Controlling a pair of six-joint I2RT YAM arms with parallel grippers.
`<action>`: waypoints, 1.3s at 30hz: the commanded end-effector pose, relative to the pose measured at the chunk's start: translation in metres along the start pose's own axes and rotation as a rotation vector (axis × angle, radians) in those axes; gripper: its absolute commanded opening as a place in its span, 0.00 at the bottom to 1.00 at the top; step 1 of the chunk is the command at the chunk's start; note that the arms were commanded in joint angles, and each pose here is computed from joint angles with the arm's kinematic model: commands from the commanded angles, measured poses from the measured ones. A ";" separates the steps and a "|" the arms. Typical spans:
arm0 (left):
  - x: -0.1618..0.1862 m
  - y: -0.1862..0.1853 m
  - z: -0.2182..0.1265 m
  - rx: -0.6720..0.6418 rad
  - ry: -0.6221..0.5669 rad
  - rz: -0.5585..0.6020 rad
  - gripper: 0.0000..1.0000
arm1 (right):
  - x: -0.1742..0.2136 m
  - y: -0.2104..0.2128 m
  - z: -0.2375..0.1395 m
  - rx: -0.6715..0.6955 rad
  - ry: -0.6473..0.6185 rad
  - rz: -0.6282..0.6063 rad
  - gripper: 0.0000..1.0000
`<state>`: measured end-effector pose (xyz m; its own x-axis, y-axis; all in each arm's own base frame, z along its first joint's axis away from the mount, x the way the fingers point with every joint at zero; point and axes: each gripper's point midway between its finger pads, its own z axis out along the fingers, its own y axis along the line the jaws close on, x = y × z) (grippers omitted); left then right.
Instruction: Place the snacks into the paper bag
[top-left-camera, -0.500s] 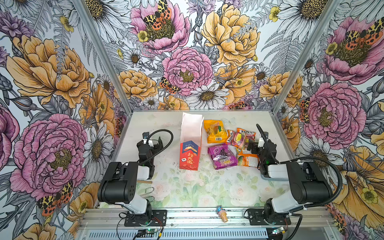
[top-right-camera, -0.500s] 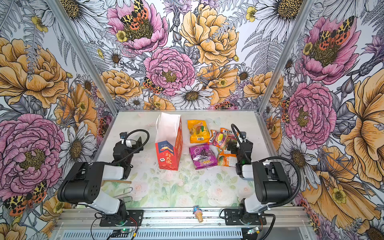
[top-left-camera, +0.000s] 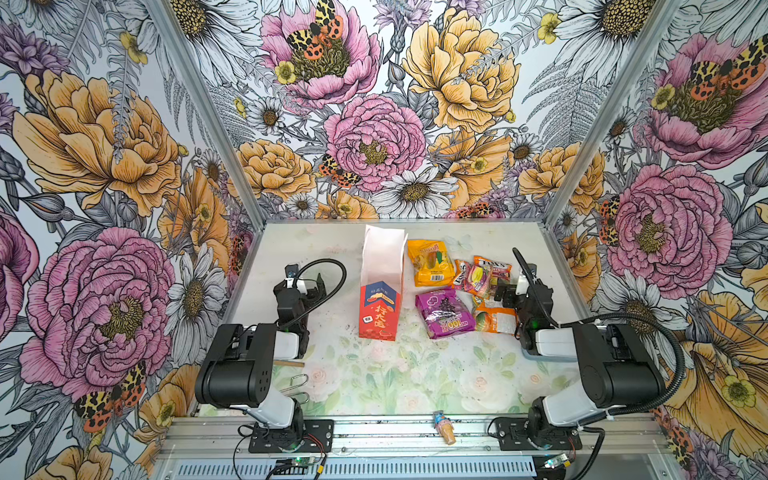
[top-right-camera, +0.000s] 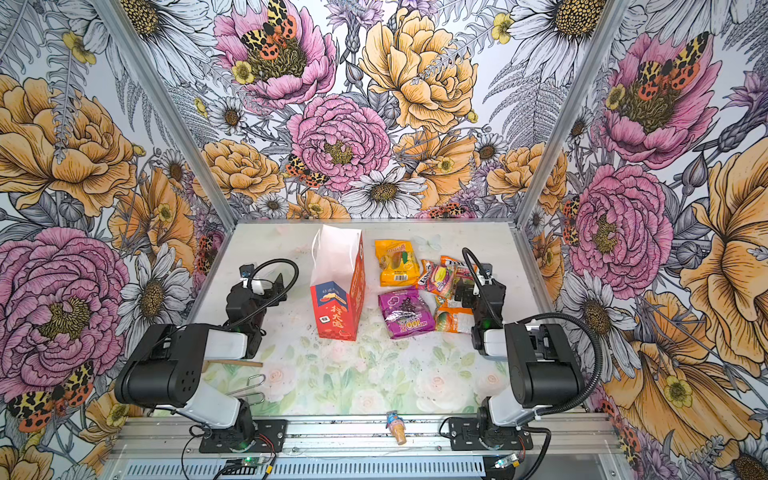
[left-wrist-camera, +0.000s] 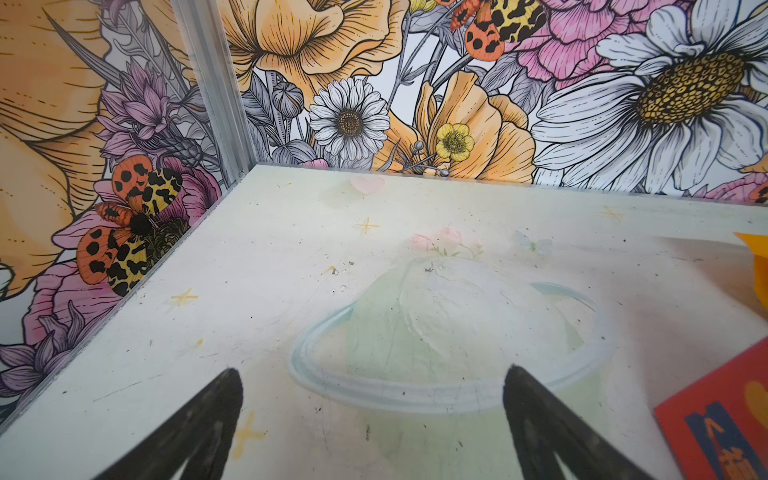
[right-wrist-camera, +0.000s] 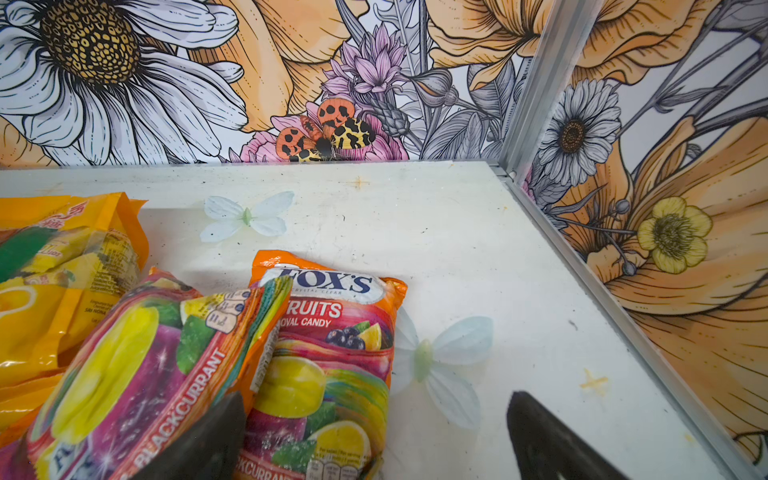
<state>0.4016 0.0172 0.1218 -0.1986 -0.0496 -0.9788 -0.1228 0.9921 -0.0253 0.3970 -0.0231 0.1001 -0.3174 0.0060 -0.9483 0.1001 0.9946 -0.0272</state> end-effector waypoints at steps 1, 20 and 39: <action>-0.009 0.000 0.002 -0.005 -0.025 0.009 0.99 | -0.012 0.001 0.002 0.004 -0.040 0.002 1.00; -0.009 0.000 0.002 -0.006 -0.025 0.008 0.99 | -0.013 0.001 0.002 0.004 -0.042 0.002 1.00; -0.031 0.013 -0.017 -0.023 -0.081 -0.044 0.99 | -0.017 0.007 -0.008 -0.007 -0.090 -0.022 1.00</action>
<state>0.3961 0.0261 0.1419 -0.1486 -0.0652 -0.9868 -0.1448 0.9885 -0.0435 0.3924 -0.0160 0.1029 -0.2844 -0.0143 -0.9586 0.0791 0.9961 -0.0383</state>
